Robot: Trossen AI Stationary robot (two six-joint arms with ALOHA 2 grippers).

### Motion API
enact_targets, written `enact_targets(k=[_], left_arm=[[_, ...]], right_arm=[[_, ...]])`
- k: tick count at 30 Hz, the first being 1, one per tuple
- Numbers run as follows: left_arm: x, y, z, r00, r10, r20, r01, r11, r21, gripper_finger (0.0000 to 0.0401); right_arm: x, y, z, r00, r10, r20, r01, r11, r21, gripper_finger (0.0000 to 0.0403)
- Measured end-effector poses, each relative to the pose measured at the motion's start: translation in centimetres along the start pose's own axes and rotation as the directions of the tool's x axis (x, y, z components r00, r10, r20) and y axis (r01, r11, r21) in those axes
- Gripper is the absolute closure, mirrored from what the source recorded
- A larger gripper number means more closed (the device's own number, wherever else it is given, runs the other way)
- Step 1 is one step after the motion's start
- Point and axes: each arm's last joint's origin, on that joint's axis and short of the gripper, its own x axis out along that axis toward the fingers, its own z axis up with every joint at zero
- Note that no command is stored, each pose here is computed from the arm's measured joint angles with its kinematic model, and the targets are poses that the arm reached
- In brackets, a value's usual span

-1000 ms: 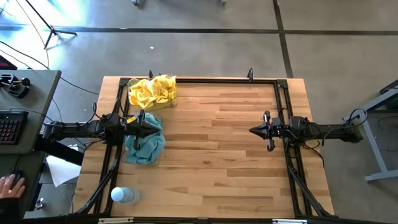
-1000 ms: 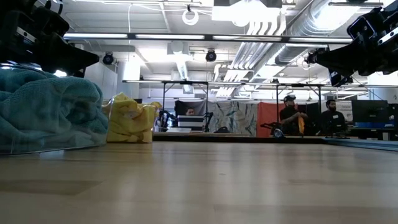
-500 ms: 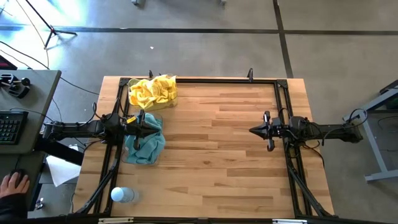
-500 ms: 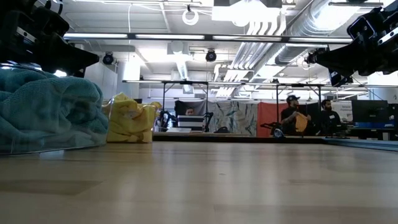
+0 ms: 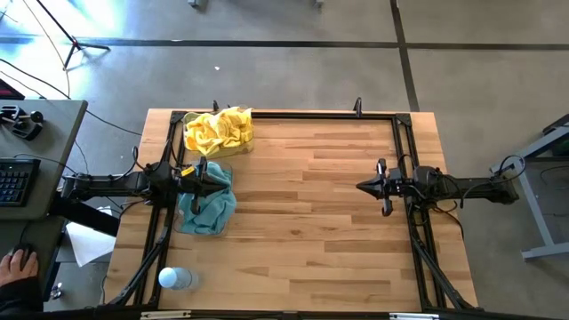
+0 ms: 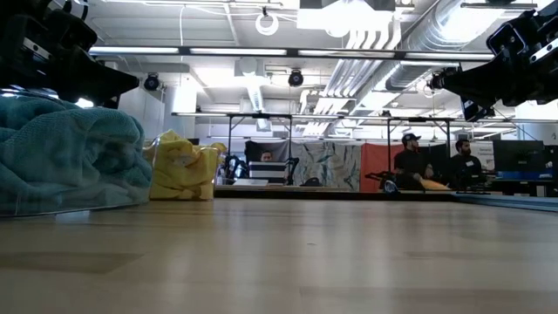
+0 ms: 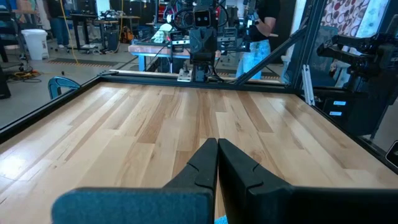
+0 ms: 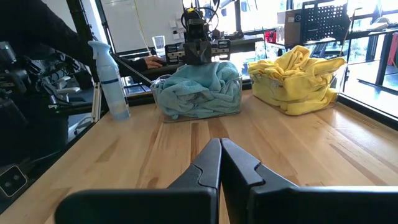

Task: Sort microfiber towel by color & place in baskets
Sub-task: Return to Home Position

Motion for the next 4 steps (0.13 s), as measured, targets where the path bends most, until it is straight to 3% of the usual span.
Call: enact_targets(k=[4], left_arm=[[0.00,0.00,0.00,1.000,0.000,-0.001,0.000,1.000,0.000,0.0401]], right_arm=[[0.00,0.00,0.00,1.000,0.000,0.000,0.000,1.000,0.000,0.0402]])
